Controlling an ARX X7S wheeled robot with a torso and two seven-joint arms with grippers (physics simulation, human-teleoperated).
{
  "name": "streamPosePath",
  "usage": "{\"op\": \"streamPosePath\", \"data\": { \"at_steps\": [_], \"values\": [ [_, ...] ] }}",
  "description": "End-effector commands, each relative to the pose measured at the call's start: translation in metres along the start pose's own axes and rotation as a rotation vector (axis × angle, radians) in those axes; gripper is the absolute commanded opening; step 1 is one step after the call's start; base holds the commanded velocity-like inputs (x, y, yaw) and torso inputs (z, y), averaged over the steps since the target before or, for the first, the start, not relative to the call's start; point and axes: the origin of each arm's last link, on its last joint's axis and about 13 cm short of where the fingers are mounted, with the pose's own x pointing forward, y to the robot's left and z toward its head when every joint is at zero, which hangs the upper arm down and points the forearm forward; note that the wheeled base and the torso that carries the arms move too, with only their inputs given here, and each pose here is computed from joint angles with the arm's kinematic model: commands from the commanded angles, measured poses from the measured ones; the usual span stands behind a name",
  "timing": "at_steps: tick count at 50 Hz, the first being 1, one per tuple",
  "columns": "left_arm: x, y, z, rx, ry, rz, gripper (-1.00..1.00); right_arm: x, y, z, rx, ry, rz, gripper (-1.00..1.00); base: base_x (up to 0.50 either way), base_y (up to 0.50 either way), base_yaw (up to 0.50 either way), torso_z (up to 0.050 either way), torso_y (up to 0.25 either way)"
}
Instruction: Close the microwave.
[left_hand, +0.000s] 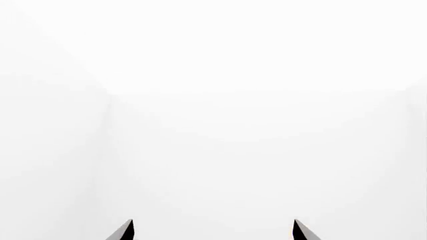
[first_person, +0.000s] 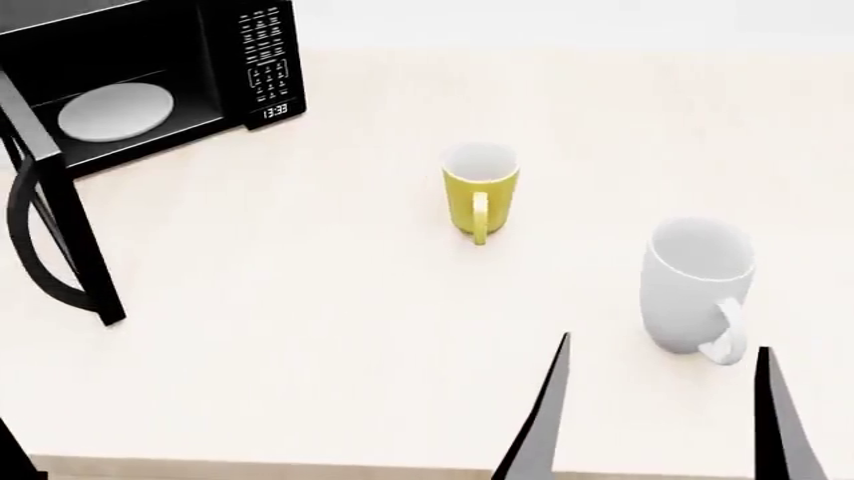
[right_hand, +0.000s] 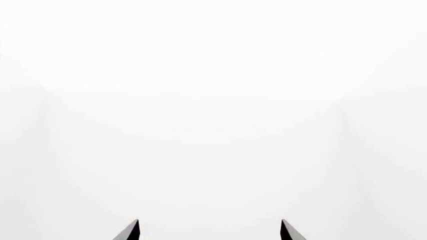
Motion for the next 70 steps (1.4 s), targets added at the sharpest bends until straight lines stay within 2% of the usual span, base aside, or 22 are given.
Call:
{"op": "streamPosePath", "data": {
  "at_steps": [1,42,43,45,47,49,51,53,70],
  "values": [
    [-0.0001,0.0008,0.0044,0.015,0.002,0.001,1.0,-0.001,0.0,0.0028,-0.015,-0.02,0.017,1.0,0.01,0.5,0.0,0.0,0.0],
    [-0.0016,0.0002,0.0004,0.013,0.012,-0.006,1.0,-0.003,0.0016,0.0015,-0.014,-0.016,0.034,1.0,0.01,0.5,0.0,0.0,0.0],
    [-0.0016,0.0001,0.0003,0.013,0.013,-0.006,1.0,-0.003,0.0035,0.0025,-0.044,-0.024,0.06,1.0,0.02,0.2,0.0,0.0,0.0],
    [-0.0016,-0.0001,0.0003,0.014,0.014,-0.007,1.0,-0.0039,0.0056,0.0037,-0.05,-0.021,0.081,1.0,0.01,0.06,0.0,0.0,0.0],
    [-0.0019,-0.0004,-0.0002,0.015,0.016,-0.01,1.0,-0.0057,0.0073,0.0013,-0.009,0.02,0.099,1.0,0.0,0.0,0.0,0.0,0.0],
    [-0.002,-0.0004,-0.0003,0.015,0.017,-0.01,1.0,-0.0055,0.0081,0.0025,-0.016,0.013,0.122,1.0,0.0,0.0,0.0,0.0,0.0],
    [-0.002,-0.0003,-0.0004,0.015,0.017,-0.01,1.0,-0.0054,0.0091,0.0057,0.014,0.008,0.153,1.0,0.0,0.0,0.0,0.0,0.0],
    [-0.0021,-0.0004,-0.0007,0.016,0.018,-0.01,1.0,-0.0056,0.0083,0.0065,0.049,0.013,0.138,1.0,0.3,0.0,0.0,0.0,0.0],
    [-0.0024,-0.0007,-0.0035,0.015,0.027,-0.014,1.0,-0.0059,0.0095,0.0051,0.02,0.024,0.157,1.0,0.5,0.0,0.0,0.0,0.0]
  ]
}}
